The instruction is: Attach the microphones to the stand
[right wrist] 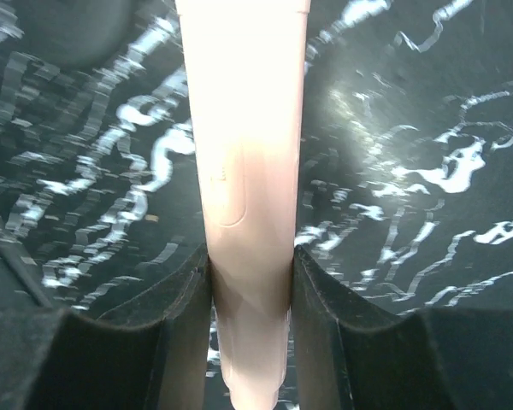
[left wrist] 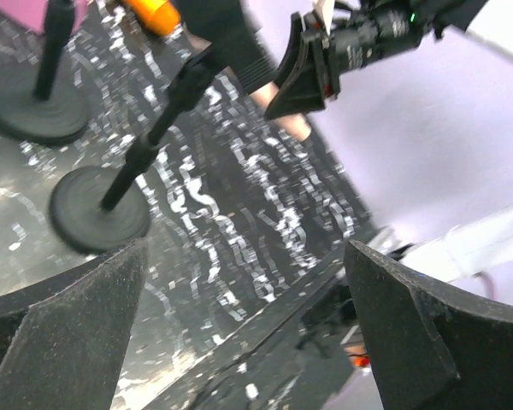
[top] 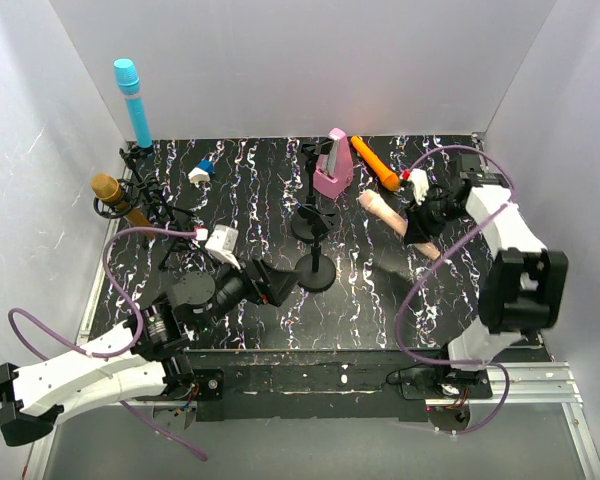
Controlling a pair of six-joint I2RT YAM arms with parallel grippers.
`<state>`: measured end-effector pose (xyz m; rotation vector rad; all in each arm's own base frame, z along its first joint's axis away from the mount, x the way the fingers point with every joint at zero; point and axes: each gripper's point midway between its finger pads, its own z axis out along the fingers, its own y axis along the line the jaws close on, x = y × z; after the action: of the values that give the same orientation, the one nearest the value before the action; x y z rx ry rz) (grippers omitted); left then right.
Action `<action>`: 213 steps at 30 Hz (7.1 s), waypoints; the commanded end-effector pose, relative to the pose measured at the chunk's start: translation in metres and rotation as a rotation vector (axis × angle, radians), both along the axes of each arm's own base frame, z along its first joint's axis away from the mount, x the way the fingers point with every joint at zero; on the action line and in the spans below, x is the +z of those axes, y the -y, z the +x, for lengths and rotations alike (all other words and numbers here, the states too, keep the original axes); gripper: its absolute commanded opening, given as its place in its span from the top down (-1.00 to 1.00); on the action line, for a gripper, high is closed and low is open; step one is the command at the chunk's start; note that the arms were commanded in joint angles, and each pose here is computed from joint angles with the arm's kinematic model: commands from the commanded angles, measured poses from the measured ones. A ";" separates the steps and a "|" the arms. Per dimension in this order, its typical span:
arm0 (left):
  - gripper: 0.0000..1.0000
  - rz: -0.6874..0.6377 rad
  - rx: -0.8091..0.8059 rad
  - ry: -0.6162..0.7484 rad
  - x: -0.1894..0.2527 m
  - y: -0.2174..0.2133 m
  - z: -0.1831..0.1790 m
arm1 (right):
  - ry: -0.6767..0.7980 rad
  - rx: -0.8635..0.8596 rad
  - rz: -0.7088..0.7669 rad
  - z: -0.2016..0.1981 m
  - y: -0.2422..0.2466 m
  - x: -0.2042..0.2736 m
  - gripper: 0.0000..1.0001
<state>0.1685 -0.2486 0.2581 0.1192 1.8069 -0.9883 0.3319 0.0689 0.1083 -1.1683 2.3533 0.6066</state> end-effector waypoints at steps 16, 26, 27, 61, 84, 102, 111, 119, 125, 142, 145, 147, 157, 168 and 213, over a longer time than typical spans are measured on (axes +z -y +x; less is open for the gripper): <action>-0.97 -0.360 -0.232 0.141 0.175 0.124 0.018 | 0.082 0.060 0.865 -0.147 -0.104 0.258 0.97; -0.96 -0.342 -0.217 0.160 0.173 0.170 0.045 | 0.064 0.097 0.914 -0.165 -0.106 0.260 0.97; -0.93 -0.340 -0.215 0.163 0.174 0.172 0.046 | 0.069 0.097 0.912 -0.164 -0.106 0.259 0.97; 1.00 -0.082 -0.282 0.375 0.219 0.106 0.015 | 0.369 0.284 0.686 -0.166 -0.113 0.241 -0.83; 1.00 0.431 -0.097 0.341 0.146 -0.026 0.010 | 0.562 0.502 0.508 -0.061 -0.190 0.203 -0.89; 1.00 0.340 -0.102 0.342 0.136 -0.025 0.003 | 0.427 0.532 0.532 -0.063 -0.225 0.178 -0.81; 1.00 0.337 -0.115 0.370 0.138 -0.010 0.009 | 0.425 0.557 0.559 -0.072 -0.231 0.171 -0.45; 1.00 0.491 -0.070 0.518 0.142 -0.005 0.034 | 0.453 0.594 0.548 -0.079 -0.227 0.169 0.72; 1.00 0.605 -0.062 0.634 0.150 0.009 0.062 | 0.475 0.624 0.571 -0.089 -0.225 0.176 0.85; 1.00 0.390 -0.297 0.612 0.136 0.069 0.122 | 0.441 0.617 0.606 -0.096 -0.226 0.178 0.57; 1.00 0.372 -0.303 0.606 0.134 0.068 0.117 | 0.440 0.595 0.613 -0.095 -0.226 0.180 0.26; 1.00 0.362 -0.305 0.605 0.133 0.066 0.113 | 0.436 0.582 0.620 -0.096 -0.226 0.181 0.13; 1.00 0.346 -0.340 0.565 0.116 0.071 0.110 | 0.408 0.576 0.652 -0.102 -0.227 0.178 -0.14; 1.00 0.312 -0.406 0.531 0.103 0.082 0.103 | 0.382 0.588 0.671 -0.105 -0.229 0.176 0.88; 1.00 0.253 -0.456 0.581 0.093 0.095 0.099 | 0.341 0.550 0.710 -0.111 -0.223 0.175 0.97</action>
<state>0.2776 -0.3287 0.3442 0.8965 1.4382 -0.7983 0.2330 0.2914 0.2712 -1.4114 1.3665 1.1247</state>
